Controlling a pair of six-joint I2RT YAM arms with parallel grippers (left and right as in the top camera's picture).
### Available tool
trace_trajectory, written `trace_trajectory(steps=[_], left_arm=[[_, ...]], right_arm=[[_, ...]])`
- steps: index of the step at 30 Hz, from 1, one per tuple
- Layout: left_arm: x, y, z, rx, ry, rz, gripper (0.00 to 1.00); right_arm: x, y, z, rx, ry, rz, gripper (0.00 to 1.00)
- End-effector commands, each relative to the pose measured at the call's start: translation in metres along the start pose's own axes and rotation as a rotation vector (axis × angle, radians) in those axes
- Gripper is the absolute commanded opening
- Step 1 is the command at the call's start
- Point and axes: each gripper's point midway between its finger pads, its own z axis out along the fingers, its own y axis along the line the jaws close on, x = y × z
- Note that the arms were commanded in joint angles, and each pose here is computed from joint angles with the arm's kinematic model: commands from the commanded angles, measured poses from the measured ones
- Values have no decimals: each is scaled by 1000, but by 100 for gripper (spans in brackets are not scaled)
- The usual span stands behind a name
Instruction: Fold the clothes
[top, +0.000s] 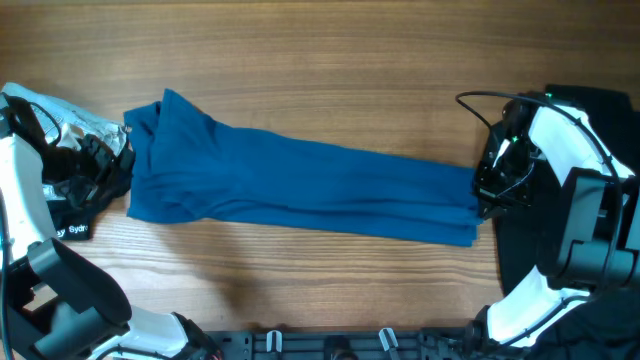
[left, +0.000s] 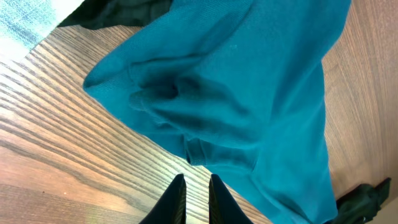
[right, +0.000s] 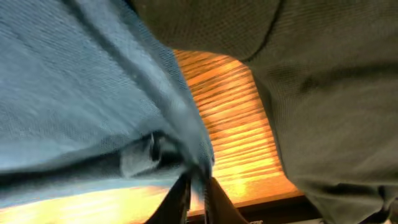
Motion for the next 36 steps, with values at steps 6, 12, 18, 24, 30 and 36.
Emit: trace_trajectory(steps=[6, 12, 18, 24, 30, 36], left_arm=[[-4, -2, -10, 6, -45, 29, 14], [-3, -4, -9, 15, -40, 30, 15], [10, -26, -1, 24, -5, 123, 14], [14, -39, 14, -142, -40, 301, 29], [8, -49, 46, -176, -96, 397, 12], [9, -23, 106, -157, -130, 405, 4]], right_arm=[[24, 23, -13, -163, 68, -144, 48], [4, 60, -27, -369, -32, -248, 23], [-23, 65, -30, -382, -123, -140, 49], [-35, 39, -16, -277, -153, -57, 83], [-17, 35, 7, -274, -77, -38, 82], [-22, 36, 5, -277, -103, -71, 82]])
